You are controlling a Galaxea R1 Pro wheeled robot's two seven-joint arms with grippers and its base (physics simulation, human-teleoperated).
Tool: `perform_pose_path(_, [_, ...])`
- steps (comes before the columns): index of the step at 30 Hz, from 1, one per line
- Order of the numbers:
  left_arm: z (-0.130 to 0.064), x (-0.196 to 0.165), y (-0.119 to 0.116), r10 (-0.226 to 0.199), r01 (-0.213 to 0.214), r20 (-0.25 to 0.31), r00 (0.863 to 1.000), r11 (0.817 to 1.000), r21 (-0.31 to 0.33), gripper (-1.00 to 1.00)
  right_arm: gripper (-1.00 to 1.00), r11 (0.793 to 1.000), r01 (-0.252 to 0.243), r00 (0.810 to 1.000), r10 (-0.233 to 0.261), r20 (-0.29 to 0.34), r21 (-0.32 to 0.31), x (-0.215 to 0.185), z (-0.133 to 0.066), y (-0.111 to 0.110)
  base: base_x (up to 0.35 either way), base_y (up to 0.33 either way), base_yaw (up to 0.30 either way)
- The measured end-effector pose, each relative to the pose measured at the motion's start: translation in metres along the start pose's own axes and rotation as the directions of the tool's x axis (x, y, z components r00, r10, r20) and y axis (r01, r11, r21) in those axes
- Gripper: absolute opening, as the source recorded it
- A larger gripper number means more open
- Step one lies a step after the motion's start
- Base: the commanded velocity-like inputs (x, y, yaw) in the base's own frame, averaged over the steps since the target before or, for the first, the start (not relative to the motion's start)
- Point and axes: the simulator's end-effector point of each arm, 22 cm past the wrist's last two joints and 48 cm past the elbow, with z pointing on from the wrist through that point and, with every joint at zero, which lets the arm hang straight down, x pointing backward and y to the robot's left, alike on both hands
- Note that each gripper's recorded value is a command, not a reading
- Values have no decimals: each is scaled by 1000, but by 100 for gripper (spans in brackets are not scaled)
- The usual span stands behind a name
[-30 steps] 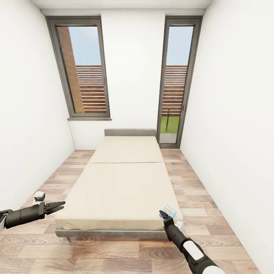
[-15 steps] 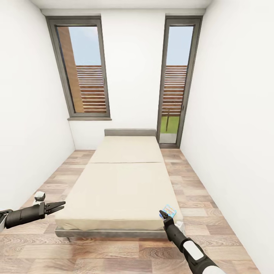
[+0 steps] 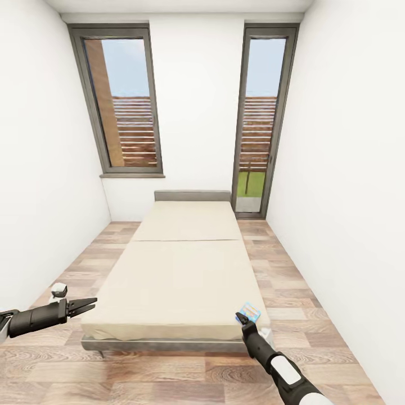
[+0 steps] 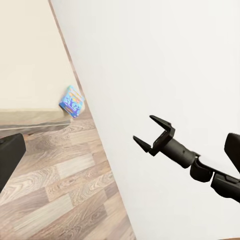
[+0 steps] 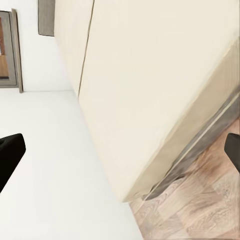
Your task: Put all the toys in the child's room - the three board games (two on the bed and one on the table), the two jigsaw puzzles on the table, and the tennis ball on the table - inside the toy box on the table in the child's room.
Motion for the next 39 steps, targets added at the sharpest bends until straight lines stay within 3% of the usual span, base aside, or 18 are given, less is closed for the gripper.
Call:
perform_pose_path(32, [4,-1,9,-2,2,12,1000,1000,2,100,100,999,9,999,-10,31,41,-17,5,-19,0,-21,0])
perform_pose_path(39, [7,0,15,-2,1,12,1000,1000,3,100,100,999,-36,998,34,57,35,-25,9,-24,0,0,0])
